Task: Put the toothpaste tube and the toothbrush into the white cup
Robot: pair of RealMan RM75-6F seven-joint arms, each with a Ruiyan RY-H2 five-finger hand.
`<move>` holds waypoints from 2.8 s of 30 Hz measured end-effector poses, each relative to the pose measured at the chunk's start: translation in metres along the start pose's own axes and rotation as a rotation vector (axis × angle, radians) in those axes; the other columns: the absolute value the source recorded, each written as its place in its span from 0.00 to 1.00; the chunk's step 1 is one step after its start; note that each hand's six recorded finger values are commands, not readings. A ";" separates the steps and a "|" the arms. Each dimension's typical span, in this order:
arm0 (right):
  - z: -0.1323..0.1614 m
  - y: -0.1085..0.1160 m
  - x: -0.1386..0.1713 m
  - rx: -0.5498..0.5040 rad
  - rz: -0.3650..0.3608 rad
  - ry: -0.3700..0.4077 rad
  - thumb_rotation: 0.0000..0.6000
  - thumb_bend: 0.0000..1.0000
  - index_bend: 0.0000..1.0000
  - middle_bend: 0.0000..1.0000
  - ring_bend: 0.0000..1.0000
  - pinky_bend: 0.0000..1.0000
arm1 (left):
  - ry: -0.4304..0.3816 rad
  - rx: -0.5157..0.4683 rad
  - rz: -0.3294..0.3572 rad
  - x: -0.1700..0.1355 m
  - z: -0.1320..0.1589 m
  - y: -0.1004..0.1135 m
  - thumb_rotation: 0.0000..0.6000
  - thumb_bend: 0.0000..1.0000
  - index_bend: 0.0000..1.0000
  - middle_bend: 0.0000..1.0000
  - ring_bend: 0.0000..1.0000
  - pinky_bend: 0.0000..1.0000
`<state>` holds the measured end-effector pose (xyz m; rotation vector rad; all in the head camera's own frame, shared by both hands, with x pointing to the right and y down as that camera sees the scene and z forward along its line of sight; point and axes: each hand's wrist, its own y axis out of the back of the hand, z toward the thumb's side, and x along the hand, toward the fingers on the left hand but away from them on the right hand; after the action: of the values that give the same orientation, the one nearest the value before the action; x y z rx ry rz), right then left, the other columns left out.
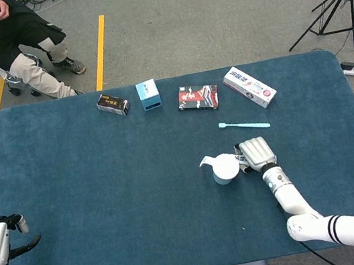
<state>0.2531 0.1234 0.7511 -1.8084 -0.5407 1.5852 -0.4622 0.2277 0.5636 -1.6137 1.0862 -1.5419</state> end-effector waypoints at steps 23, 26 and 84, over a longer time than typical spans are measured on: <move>0.001 0.061 0.009 -0.024 -0.133 0.011 1.00 0.27 0.68 1.00 1.00 1.00 | 0.007 0.007 -0.010 0.001 -0.002 -0.004 1.00 0.04 0.66 0.62 0.53 0.63; 0.006 0.077 0.013 -0.038 -0.166 0.023 1.00 0.27 0.68 1.00 1.00 1.00 | 0.007 0.008 -0.012 0.000 -0.002 -0.004 1.00 0.04 0.66 0.62 0.53 0.63; 0.066 0.193 0.081 -0.208 -0.300 0.154 1.00 0.30 0.70 1.00 1.00 1.00 | -0.001 0.025 -0.030 0.000 0.000 -0.013 1.00 0.04 0.66 0.62 0.53 0.63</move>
<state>0.1806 0.0590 0.5540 -1.8778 -0.8851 1.2135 -0.4610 0.2337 0.5747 -1.6203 1.0423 -1.5685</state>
